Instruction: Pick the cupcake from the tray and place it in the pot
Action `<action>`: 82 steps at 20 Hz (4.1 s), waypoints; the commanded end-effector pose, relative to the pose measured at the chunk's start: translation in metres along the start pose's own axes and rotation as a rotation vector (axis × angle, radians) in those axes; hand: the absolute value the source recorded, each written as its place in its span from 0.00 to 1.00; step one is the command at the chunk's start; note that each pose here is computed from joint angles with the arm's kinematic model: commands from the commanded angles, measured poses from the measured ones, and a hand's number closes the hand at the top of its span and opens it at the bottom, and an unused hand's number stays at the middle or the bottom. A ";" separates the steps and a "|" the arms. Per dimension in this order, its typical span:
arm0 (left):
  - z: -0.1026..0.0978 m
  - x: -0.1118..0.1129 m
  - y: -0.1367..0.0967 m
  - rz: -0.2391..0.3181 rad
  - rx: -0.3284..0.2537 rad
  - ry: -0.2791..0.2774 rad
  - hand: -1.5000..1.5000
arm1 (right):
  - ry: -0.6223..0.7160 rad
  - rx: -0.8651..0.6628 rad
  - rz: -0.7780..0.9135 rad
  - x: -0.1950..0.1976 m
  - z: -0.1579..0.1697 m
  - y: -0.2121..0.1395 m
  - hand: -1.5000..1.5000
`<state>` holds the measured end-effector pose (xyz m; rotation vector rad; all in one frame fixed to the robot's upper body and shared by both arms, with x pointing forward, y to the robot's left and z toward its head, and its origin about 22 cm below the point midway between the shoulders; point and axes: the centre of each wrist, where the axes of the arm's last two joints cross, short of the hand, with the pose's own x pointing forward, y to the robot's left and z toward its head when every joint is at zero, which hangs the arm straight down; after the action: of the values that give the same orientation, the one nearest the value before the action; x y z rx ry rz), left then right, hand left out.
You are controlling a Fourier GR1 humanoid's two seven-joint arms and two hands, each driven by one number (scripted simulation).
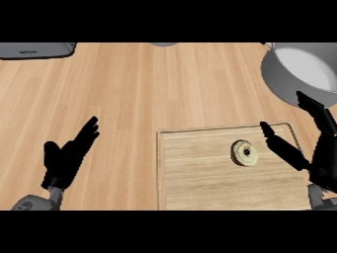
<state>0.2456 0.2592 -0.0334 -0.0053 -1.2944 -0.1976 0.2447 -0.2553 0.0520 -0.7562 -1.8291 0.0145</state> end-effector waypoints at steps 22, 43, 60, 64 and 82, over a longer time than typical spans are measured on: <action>-0.017 0.014 -0.014 -0.025 -0.079 0.000 0.50 | 0.603 0.352 0.128 0.087 0.020 0.026 0.00; -0.008 0.017 -0.018 -0.025 -0.075 0.006 0.50 | 0.557 0.320 -0.018 -0.010 0.049 -0.002 0.00; -0.012 0.026 -0.017 -0.029 -0.089 0.000 0.50 | 0.599 0.292 -0.310 -0.090 0.091 0.035 0.00; -0.005 0.009 -0.025 -0.021 -0.090 0.008 0.50 | 0.512 0.423 -0.108 -0.098 0.094 0.033 1.00; -0.009 0.018 -0.011 -0.017 -0.074 0.007 0.50 | 0.307 0.291 -0.241 -0.152 0.016 -0.155 1.00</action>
<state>0.2577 0.2420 -0.0190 -0.0526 -1.2847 -0.2702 0.2011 -0.3691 -0.0593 -0.2765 -1.5663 -0.0108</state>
